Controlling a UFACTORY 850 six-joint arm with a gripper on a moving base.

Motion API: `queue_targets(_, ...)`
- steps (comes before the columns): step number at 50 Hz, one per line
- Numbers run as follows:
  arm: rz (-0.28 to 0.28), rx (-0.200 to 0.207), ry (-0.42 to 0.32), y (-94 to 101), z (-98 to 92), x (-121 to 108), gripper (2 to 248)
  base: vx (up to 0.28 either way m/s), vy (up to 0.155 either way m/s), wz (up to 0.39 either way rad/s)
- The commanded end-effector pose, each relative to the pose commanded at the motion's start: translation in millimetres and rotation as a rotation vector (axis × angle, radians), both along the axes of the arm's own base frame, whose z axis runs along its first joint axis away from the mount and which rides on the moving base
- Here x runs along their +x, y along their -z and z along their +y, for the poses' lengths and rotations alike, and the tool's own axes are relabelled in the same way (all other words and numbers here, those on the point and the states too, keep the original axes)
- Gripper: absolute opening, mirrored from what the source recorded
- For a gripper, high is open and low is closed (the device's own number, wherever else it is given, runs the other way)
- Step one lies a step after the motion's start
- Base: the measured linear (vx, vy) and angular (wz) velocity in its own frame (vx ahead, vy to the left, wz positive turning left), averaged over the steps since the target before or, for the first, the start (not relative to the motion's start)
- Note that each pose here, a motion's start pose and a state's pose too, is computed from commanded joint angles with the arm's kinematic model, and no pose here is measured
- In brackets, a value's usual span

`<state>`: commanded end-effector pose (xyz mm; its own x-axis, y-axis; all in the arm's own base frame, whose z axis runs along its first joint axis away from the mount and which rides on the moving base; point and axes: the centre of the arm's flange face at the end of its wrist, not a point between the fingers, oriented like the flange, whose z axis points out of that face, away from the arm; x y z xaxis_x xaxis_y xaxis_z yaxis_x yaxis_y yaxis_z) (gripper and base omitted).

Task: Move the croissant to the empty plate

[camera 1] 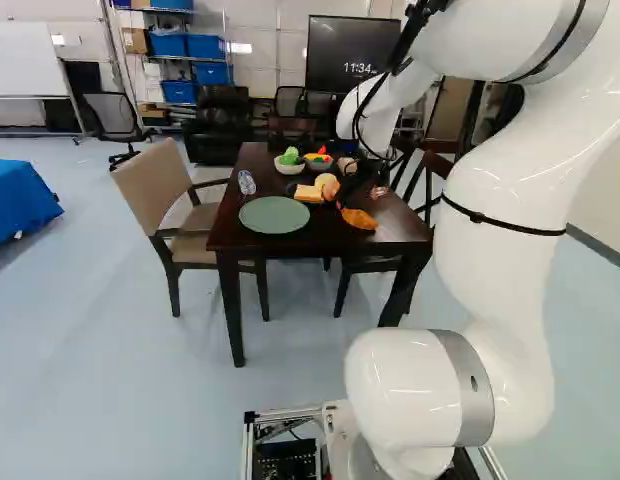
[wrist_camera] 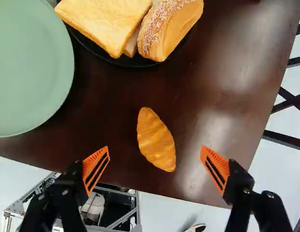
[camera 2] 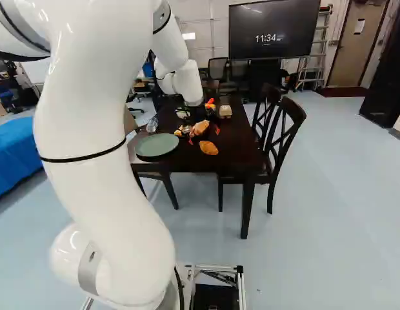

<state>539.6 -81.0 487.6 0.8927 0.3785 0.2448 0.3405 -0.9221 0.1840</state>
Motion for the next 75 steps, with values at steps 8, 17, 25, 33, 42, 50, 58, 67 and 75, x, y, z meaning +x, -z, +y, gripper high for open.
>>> queue_targets(8, 0.007, 0.001, 0.000, 4.3, -0.2, 1.6, 247, 0.000, 0.000, 0.000)
queue_targets(17, 0.027, 0.004, 0.000, 15.7, -0.8, 5.8, 247, 0.000, 0.000, 0.000)
queue_targets(25, 0.046, 0.007, 0.000, 26.9, -1.4, 9.9, 247, 0.000, 0.000, 0.000)
queue_targets(33, 0.060, 0.009, 0.000, 35.5, -1.9, 13.0, 247, 0.000, 0.000, 0.000)
queue_targets(42, 0.060, 0.009, 0.000, 35.5, -1.9, 13.0, 247, 0.000, 0.000, 0.000)
queue_targets(50, 0.060, 0.009, 0.000, 35.5, -1.9, 13.0, 247, 0.000, 0.000, 0.000)
queue_targets(58, 0.059, 0.009, 0.003, 35.5, -3.8, 13.6, 247, 0.000, 0.000, 0.000)
queue_targets(67, 0.058, 0.009, 0.011, 35.5, -8.3, 15.1, 247, 0.000, 0.000, 0.000)
queue_targets(75, 0.056, 0.009, 0.018, 35.5, -12.7, 16.7, 247, 0.000, 0.000, 0.000)
